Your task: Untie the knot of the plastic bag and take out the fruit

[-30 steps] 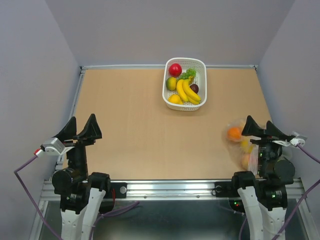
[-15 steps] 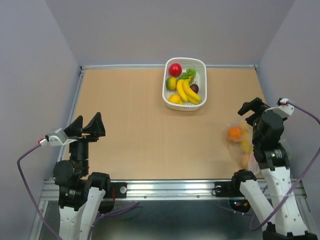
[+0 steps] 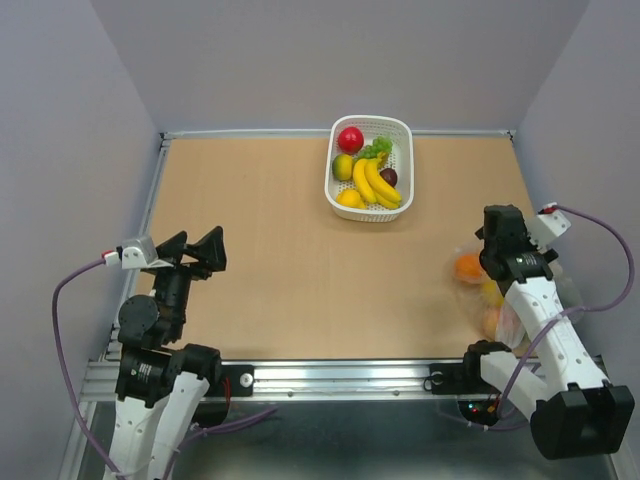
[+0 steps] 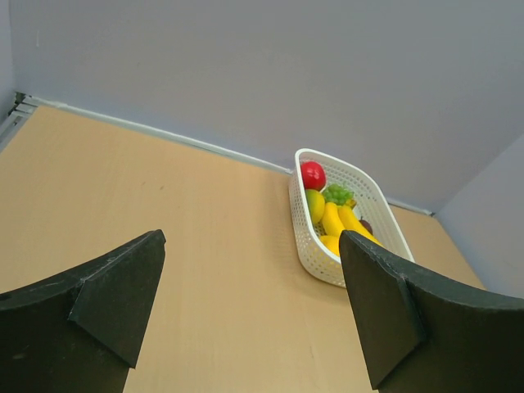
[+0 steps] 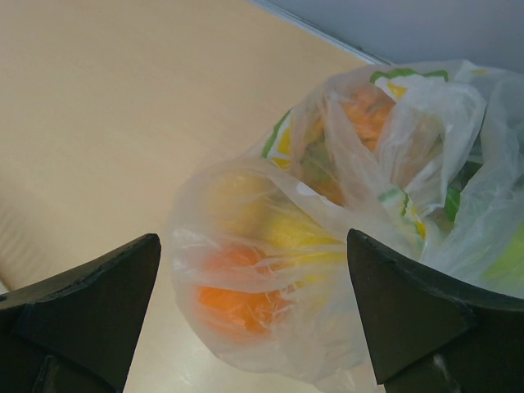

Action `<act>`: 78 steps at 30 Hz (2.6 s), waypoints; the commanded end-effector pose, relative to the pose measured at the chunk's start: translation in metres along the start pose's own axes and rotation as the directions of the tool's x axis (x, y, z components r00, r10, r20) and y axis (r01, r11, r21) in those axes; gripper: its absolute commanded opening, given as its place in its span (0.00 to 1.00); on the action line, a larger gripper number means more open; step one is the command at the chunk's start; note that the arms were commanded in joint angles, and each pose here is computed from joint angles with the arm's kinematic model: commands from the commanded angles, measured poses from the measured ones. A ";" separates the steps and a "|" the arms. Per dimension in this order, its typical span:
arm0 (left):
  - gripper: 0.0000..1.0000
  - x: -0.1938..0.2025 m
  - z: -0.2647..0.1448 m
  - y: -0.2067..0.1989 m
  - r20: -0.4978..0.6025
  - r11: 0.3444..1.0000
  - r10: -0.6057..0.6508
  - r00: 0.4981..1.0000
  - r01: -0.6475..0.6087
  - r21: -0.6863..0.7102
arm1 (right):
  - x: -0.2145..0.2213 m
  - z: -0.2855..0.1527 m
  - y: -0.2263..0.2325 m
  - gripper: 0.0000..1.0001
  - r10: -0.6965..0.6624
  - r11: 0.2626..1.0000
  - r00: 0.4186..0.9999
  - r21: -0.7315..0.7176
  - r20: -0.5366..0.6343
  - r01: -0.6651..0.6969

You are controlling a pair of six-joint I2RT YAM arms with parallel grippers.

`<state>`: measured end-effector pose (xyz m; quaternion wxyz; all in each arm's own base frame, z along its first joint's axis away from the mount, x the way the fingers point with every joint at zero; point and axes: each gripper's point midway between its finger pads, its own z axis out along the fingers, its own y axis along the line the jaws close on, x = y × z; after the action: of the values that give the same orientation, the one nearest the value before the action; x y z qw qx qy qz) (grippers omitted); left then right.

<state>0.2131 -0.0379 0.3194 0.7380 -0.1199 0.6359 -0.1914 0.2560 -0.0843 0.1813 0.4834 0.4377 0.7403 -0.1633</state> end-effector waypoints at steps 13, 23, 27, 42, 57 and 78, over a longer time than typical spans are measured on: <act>0.98 -0.020 -0.006 -0.013 0.058 0.999 0.005 0.998 -0.008 0.053 | 0.089 0.043 -0.016 0.46 -0.080 0.982 0.982 0.156 -0.172 0.108; 0.98 -0.010 0.001 -0.015 0.024 0.998 0.015 1.000 -0.017 0.067 | 0.109 0.002 0.029 0.00 -0.265 0.942 0.913 -0.284 -0.309 0.178; 0.98 -0.006 0.005 -0.016 0.006 0.997 0.020 1.000 -0.021 0.075 | 0.139 -0.037 0.057 0.01 -0.342 0.863 0.851 -0.491 -0.398 0.117; 0.98 0.033 0.021 -0.032 -0.159 0.982 0.049 0.986 -0.019 0.187 | 0.252 -0.227 0.189 0.01 -0.573 0.539 0.767 -0.838 -0.290 0.086; 0.99 0.065 0.030 -0.038 -0.290 0.972 0.056 0.955 0.015 0.236 | 0.231 -0.334 0.271 0.84 -0.569 0.252 0.821 -0.959 -0.040 0.128; 0.99 0.119 0.023 -0.073 -0.490 0.949 -0.050 0.870 0.193 0.247 | 0.191 -0.214 0.222 0.89 -0.474 0.416 0.876 -0.899 -0.088 0.135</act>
<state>0.2383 -0.1441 0.2438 0.5574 0.0177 0.7620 -0.3291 0.2827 0.2527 0.1658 0.4806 -0.0171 0.8607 0.1670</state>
